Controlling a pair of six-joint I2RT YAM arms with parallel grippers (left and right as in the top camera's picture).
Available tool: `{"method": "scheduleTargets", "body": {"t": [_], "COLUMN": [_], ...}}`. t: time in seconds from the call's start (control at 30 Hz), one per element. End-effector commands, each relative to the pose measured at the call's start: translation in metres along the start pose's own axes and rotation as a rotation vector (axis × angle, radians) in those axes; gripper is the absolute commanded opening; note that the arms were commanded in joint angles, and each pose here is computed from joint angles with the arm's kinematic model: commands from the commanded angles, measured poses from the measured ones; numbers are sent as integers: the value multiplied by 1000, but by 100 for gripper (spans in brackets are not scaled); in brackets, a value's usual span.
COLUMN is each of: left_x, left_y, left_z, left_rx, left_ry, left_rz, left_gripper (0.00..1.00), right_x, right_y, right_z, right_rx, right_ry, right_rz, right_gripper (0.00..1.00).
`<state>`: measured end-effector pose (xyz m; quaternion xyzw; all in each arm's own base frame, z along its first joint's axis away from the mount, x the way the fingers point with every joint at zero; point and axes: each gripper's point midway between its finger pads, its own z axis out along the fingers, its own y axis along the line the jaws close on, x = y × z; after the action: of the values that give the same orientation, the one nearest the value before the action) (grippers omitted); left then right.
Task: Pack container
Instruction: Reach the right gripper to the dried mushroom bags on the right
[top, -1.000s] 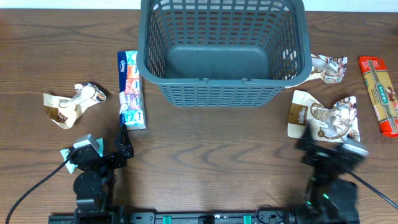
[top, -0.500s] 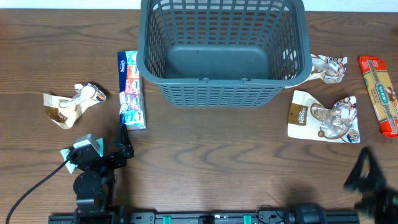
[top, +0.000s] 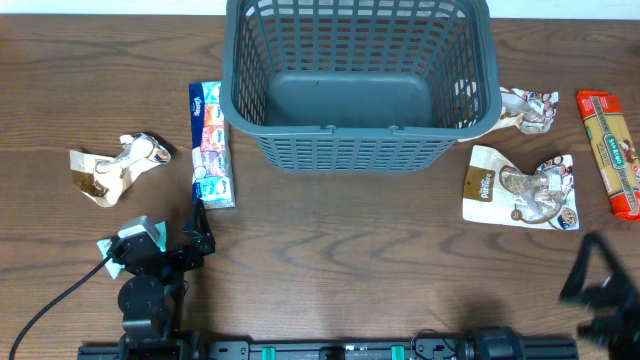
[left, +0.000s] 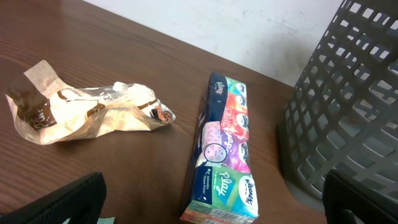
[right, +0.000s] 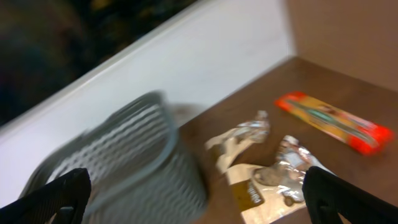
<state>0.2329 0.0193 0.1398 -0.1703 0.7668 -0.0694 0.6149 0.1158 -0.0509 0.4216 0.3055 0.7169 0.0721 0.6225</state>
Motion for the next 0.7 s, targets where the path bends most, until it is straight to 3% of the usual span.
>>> {"method": "scheduleTargets", "body": {"t": [0.0,0.17,0.33,0.53,0.67], "left_x": [13,13,13,13,13], "left_y": [2,2,2,2,2], "left_z": [1,1,1,1,1], "left_rx": [0,0,0,0,0], "left_ry": [41,41,41,41,41], "left_rz": [19,19,19,19,19], "left_gripper": [98,98,98,98,98], "right_x": [-13,7,55,124,151], "right_y": [-21,-22,-53,-102,-126], "right_z": [40,111,174,231,259], "right_rx": [261,478,748,960,980], "right_ry": [-65,-8,104,378,522], "right_rz": [139,191,310,437,488], "right_gripper": [99,99,99,99,99]}}
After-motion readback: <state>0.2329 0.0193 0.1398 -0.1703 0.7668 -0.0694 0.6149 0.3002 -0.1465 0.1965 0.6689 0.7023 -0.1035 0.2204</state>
